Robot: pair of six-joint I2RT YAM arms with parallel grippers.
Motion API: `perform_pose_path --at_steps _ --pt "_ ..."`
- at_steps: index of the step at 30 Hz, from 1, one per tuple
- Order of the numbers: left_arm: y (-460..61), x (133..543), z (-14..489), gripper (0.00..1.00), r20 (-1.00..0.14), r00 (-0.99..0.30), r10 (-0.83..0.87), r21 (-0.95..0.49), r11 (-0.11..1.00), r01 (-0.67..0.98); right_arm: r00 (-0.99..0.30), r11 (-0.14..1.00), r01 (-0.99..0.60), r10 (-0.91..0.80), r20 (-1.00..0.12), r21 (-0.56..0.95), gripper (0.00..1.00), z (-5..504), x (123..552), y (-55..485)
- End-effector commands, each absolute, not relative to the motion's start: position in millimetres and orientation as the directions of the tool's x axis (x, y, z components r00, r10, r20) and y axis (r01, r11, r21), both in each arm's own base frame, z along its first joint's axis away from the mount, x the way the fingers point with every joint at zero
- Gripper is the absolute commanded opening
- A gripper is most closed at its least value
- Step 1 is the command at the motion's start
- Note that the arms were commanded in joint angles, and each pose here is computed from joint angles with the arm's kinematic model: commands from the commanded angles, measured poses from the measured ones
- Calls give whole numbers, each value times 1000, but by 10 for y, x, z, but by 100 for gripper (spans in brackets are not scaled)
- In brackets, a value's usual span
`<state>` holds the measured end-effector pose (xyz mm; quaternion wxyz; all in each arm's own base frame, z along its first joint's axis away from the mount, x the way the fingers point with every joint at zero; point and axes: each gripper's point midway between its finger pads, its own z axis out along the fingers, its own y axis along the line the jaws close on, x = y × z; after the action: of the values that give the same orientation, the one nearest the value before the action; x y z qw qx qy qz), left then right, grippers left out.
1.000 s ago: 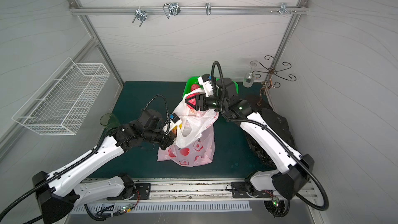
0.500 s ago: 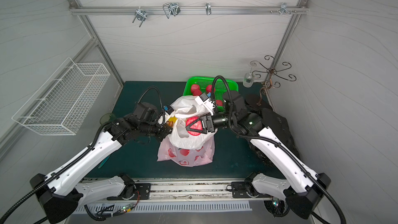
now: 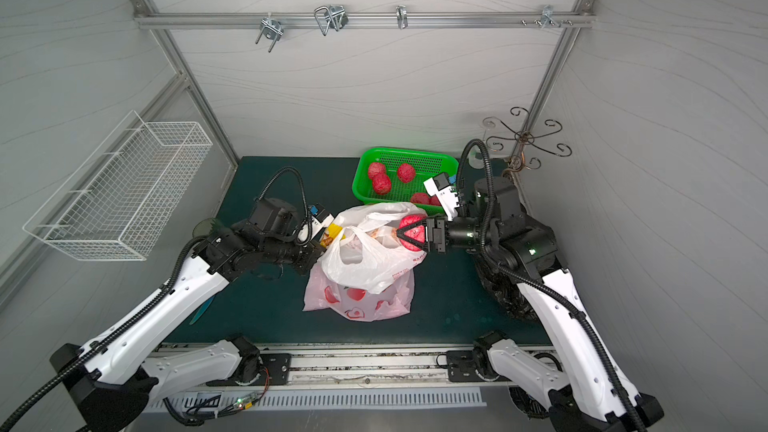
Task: Untie the knot of a plastic bag & take out the apple
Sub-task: Pick up the apple from the plastic bag.
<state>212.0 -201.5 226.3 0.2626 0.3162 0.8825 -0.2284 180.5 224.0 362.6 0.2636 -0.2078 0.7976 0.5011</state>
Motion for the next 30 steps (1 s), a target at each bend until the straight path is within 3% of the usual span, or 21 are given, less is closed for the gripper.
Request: perform_pose_path --at_steps 1,5,9,12,18,25,30 --pt "-2134 2127 2197 0 -584 -694 422 -310 674 671 -862 476 -431 35 -506 766 23 3237 2323 2276" --pt "-2273 2267 2151 0 -550 -716 429 -339 669 662 -946 327 -285 58 -320 901 25 3074 2725 2502" --pt "-2232 2238 1991 0 -455 -746 485 -337 682 649 -986 348 -164 -19 -168 923 26 2549 2850 2686" --pt "-2138 2193 1870 0 -438 -758 483 -315 708 633 -988 469 -156 -61 -144 870 26 2024 2783 2727" --pt "-1964 2109 1661 0 -395 -777 490 -270 747 608 -994 602 -109 -62 -90 791 28 1319 2689 2680" --pt "-1852 2046 1463 0 -337 -792 509 -240 767 595 -997 622 -76 -60 -49 780 40 929 2685 2671" --pt "-1850 2050 1466 0 -326 -793 515 -237 767 596 -997 612 -74 -47 -57 787 58 888 2691 2658"
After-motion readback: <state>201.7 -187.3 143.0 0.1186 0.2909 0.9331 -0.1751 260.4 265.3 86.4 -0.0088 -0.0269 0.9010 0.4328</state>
